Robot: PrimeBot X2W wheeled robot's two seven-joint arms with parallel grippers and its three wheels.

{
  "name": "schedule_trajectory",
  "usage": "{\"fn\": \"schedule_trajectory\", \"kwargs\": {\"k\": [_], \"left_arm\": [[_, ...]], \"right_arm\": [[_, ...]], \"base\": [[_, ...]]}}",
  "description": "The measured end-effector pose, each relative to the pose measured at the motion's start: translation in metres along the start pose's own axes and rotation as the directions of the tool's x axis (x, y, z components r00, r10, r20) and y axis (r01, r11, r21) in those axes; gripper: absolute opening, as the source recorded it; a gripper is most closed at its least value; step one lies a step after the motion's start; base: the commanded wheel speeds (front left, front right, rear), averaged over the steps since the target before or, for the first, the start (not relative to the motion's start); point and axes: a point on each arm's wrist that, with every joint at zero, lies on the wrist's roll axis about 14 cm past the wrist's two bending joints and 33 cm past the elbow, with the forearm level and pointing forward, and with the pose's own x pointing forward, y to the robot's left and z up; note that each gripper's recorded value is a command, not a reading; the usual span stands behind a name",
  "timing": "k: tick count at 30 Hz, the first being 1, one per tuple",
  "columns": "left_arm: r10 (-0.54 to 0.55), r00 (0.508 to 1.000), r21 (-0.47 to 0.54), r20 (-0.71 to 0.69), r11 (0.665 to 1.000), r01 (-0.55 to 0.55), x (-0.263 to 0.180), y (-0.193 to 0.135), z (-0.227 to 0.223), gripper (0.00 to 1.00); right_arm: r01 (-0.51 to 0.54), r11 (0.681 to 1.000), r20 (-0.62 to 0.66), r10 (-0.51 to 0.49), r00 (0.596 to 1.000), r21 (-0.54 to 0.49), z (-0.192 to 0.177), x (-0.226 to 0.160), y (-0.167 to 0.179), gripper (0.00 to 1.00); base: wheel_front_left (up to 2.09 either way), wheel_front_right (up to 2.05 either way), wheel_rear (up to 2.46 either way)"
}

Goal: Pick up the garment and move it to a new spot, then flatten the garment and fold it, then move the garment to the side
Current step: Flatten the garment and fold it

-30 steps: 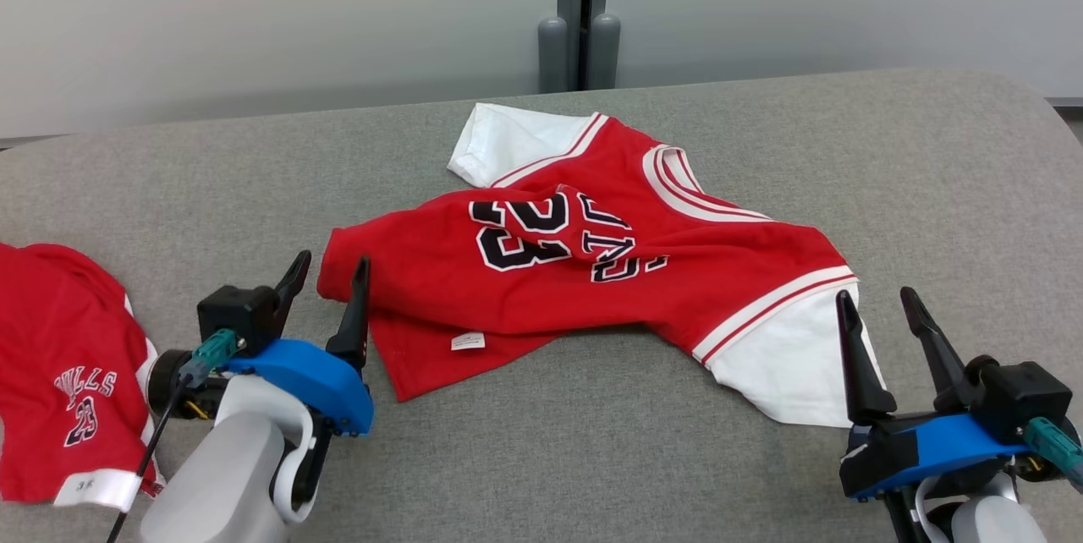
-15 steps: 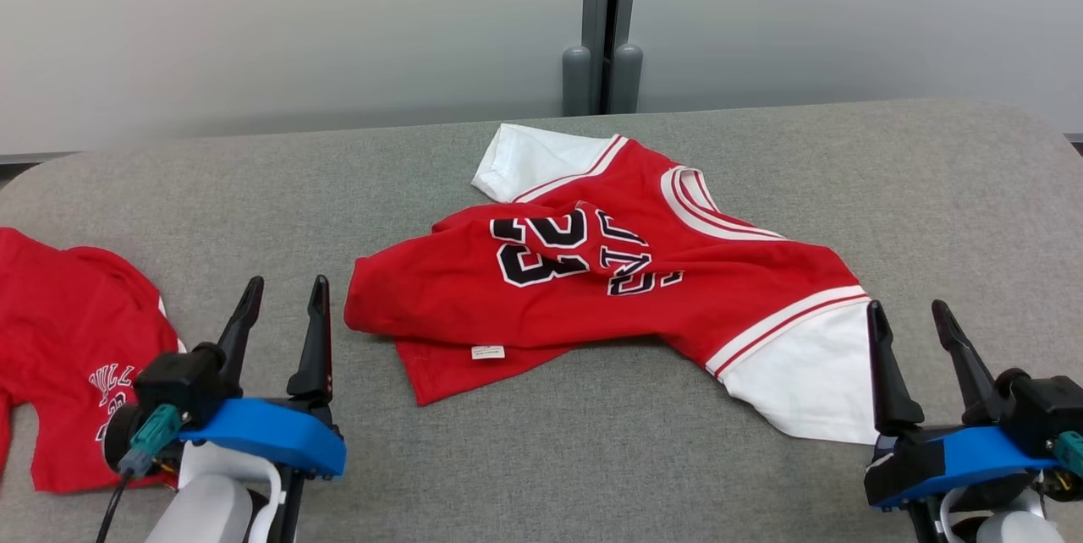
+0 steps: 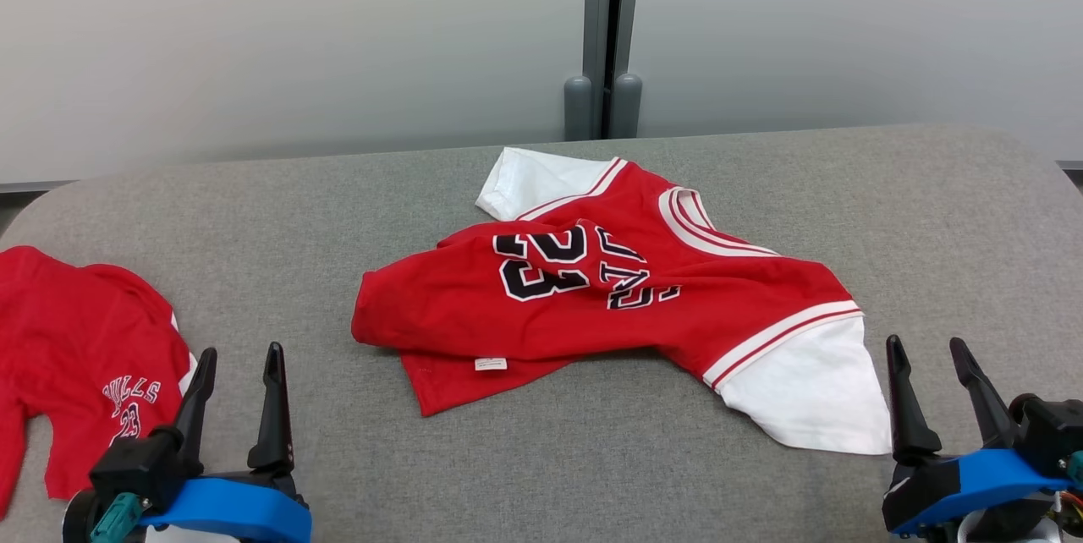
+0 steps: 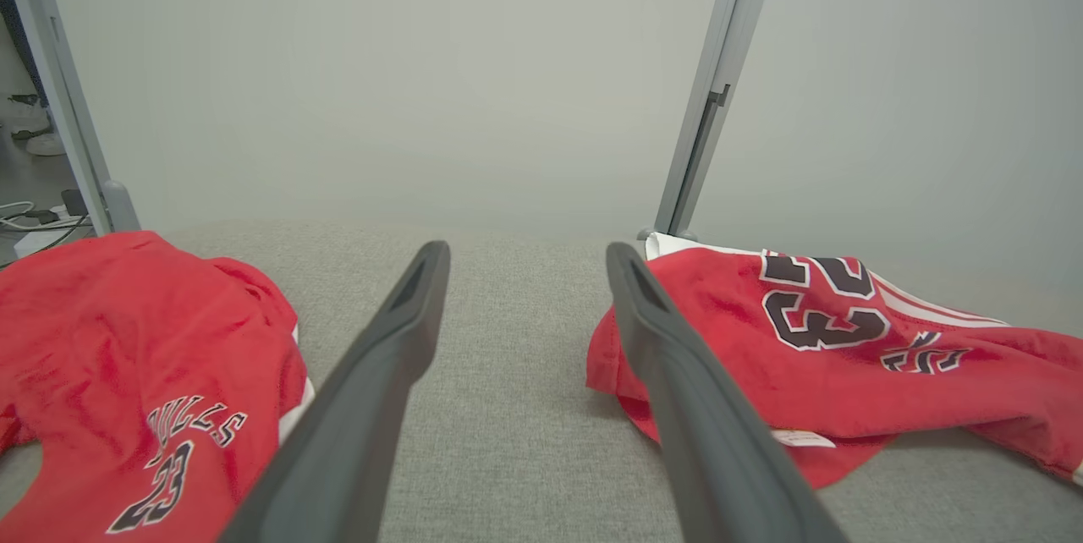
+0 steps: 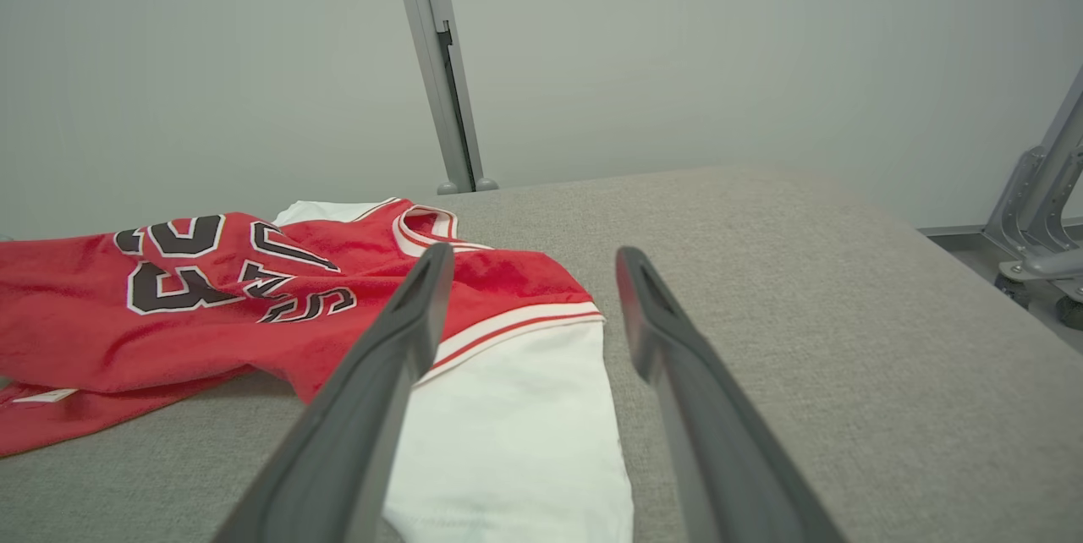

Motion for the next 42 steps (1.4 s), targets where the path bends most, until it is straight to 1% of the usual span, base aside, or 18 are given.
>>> {"fn": "schedule_trajectory", "kwargs": {"k": [5, 10, 22, 25, 28, 31, 36, 39, 42], "left_arm": [[0.011, 1.000, 0.000, -0.009, 1.000, -0.011, -0.008, 0.001, -0.005, 1.00], [0.001, 1.000, -0.006, -0.011, 1.000, -0.001, -0.009, -0.004, -0.007, 1.00], [-0.007, 0.999, -0.011, -0.049, 1.000, 0.007, -0.010, -0.006, -0.020, 1.00], [-0.028, 0.998, -0.015, -0.065, 1.000, 0.027, -0.009, -0.012, -0.024, 1.00], [-0.074, 0.992, -0.030, -0.101, 0.997, 0.071, -0.003, -0.028, -0.032, 1.00], [-0.124, 0.977, -0.058, -0.175, 0.992, 0.116, 0.003, -0.045, -0.046, 1.00], [-0.176, 0.922, -0.099, -0.345, 0.984, 0.151, 0.013, -0.064, -0.081, 1.00], [-0.186, 0.890, -0.110, -0.417, 0.982, 0.154, 0.020, -0.070, -0.096, 1.00], [-0.165, 0.853, -0.101, -0.496, 0.986, 0.132, 0.026, -0.068, -0.111, 1.00]], "right_arm": [[0.007, 1.000, -0.002, -0.007, 1.000, -0.001, 0.001, -0.004, -0.003, 1.00], [0.006, 1.000, -0.005, -0.006, 1.000, 0.003, 0.001, -0.005, -0.002, 1.00], [-0.006, 1.000, -0.022, 0.006, 1.000, 0.004, -0.005, -0.003, 0.002, 1.00], [-0.010, 1.000, -0.026, 0.011, 1.000, 0.004, -0.006, -0.002, 0.003, 1.00], [-0.013, 1.000, -0.040, 0.013, 0.999, -0.003, -0.009, 0.000, 0.004, 1.00], [-0.014, 1.000, -0.060, 0.014, 0.998, -0.005, -0.012, 0.003, 0.005, 1.00], [-0.022, 1.000, -0.096, 0.022, 0.995, -0.005, -0.020, 0.008, 0.008, 1.00], [-0.026, 1.000, -0.110, 0.026, 0.994, 0.000, -0.024, 0.009, 0.010, 1.00], [-0.023, 1.000, -0.128, 0.023, 0.991, 0.002, -0.030, 0.009, 0.009, 1.00]], "base": [[0.00, 0.00, 0.00], [0.00, 0.00, 0.00], [0.00, 0.00, 0.00], [0.00, 0.00, 0.00], [0.00, 0.00, 0.00], [0.00, 0.00, 0.00], [0.00, 0.00, 0.00], [0.00, 0.00, 0.00], [0.00, 0.00, 0.00]]}}
